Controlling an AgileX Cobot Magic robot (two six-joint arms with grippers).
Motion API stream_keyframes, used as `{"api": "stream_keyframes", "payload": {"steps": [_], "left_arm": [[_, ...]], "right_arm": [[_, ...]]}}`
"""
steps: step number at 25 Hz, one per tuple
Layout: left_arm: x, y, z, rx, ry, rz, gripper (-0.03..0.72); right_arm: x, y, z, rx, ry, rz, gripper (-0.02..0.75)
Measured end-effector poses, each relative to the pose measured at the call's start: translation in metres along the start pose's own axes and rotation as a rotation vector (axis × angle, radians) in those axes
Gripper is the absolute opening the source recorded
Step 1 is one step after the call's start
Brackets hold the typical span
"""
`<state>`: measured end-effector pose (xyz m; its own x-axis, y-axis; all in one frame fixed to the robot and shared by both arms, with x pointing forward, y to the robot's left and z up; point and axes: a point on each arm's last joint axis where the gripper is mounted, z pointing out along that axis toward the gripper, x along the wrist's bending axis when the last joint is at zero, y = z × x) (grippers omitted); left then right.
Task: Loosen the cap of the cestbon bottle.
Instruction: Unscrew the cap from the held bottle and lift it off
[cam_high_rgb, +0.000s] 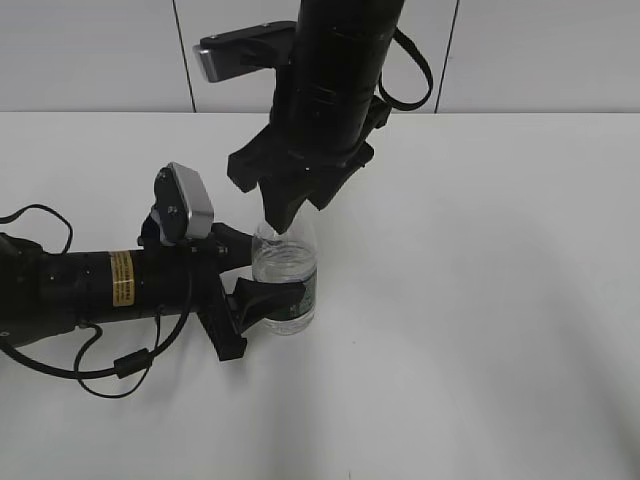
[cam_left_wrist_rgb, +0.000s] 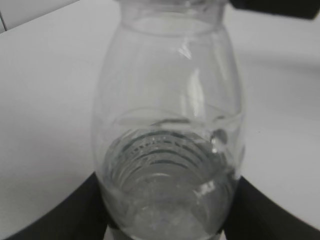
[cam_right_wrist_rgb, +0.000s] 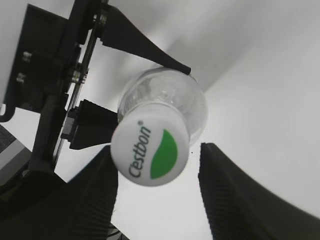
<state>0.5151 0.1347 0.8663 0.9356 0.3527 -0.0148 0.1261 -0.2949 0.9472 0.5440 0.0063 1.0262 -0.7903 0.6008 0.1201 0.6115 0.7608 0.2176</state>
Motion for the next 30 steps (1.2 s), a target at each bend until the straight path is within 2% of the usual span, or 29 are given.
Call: {"api": "stream_keyframes", "payload": {"steps": [11, 19, 25, 30], "left_arm": [[0.0, 0.0, 0.0, 0.001, 0.001, 0.0, 0.391], [0.0, 0.0, 0.0, 0.001, 0.001, 0.0, 0.391], [0.0, 0.0, 0.0, 0.001, 0.001, 0.0, 0.391], [0.0, 0.0, 0.0, 0.001, 0.001, 0.0, 0.391]], "right_arm": [[0.003, 0.003, -0.022, -0.059, -0.004, -0.006, 0.405], [0.003, 0.005, -0.022, -0.065, -0.001, -0.01, 0.404], [0.003, 0.005, -0.021, -0.062, 0.0, -0.009, 0.354], [0.003, 0.006, -0.015, -0.051, 0.015, -0.002, 0.348]]}}
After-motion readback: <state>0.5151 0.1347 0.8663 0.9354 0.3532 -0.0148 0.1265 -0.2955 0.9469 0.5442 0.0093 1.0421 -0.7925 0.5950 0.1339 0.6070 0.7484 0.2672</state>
